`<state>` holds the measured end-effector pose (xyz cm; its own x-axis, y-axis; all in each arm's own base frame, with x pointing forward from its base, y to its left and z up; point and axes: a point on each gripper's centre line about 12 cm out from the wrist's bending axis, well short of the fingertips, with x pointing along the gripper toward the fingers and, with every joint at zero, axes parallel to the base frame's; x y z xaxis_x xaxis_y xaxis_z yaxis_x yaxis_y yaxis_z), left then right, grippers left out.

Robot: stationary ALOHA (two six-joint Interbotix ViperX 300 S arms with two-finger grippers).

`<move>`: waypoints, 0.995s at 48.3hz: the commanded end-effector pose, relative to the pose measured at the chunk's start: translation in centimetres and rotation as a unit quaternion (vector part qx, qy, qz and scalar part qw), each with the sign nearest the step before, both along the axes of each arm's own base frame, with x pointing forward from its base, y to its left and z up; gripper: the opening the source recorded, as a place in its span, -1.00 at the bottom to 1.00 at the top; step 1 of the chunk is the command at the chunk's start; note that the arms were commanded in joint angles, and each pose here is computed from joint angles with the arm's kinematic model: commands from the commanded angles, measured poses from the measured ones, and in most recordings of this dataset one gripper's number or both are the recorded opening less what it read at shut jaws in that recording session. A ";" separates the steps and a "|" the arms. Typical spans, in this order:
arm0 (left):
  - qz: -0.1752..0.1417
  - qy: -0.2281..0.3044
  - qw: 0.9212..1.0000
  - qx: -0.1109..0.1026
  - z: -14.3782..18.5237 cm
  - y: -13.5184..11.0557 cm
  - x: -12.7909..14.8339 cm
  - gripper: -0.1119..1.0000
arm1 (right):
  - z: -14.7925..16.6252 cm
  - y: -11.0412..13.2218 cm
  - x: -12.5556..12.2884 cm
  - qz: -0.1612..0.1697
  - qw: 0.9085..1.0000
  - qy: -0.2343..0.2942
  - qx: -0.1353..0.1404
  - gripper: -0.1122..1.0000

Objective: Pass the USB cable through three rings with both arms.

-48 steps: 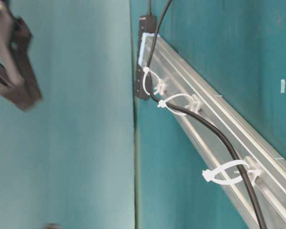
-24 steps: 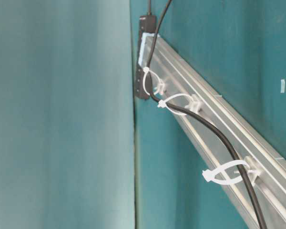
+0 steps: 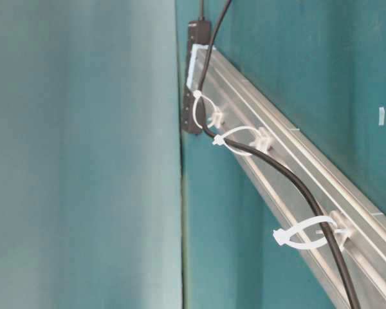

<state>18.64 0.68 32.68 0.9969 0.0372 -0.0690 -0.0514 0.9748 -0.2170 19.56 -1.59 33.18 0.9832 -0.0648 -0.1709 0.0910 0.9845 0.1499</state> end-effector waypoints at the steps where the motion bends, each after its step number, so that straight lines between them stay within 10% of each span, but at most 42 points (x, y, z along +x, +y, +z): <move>1: 0.005 -0.027 1.000 0.003 1.7 0.2 -0.6 0.85 | 0.2 0.0 -0.3 -0.002 1.000 -0.007 0.003 0.76; 48: 0.005 -0.037 0.999 0.014 2.4 0.2 -1.3 0.85 | -0.4 -0.6 -1.5 -0.020 1.000 -0.016 0.002 0.76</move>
